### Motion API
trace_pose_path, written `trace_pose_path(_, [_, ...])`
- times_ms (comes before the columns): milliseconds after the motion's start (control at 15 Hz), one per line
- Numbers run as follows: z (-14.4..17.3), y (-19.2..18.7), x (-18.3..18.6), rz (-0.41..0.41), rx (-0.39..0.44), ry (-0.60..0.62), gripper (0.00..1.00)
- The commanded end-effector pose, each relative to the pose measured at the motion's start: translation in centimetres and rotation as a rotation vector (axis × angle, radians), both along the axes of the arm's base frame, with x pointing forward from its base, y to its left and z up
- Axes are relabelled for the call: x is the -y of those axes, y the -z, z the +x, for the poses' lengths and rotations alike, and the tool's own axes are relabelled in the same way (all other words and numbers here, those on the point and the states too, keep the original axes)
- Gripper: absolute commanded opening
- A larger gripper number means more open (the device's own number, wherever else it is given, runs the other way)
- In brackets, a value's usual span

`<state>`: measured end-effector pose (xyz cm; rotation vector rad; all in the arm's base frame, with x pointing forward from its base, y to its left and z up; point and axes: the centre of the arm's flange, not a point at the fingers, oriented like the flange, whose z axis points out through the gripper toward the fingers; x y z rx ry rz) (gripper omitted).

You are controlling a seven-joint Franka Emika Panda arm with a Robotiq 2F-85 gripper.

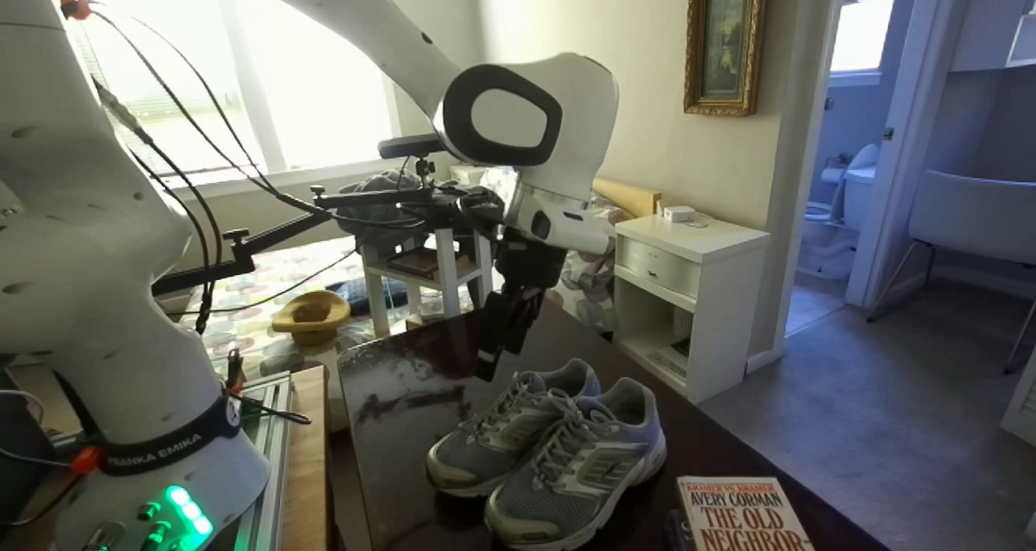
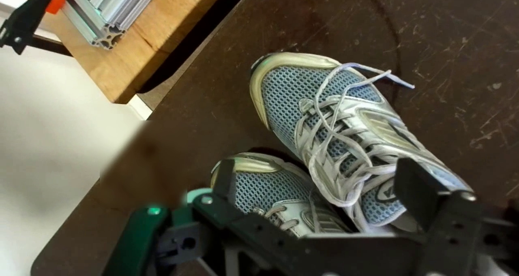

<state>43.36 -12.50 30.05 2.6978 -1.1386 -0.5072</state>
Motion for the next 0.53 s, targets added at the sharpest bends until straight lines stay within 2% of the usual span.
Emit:
trace_pose_path(0, [1.0,1.8,0.2,-0.03,0.004,0.083,1.0])
trace_pose_path(467, [1.3,4.3,0.5,-0.066,0.002,0.153,1.0])
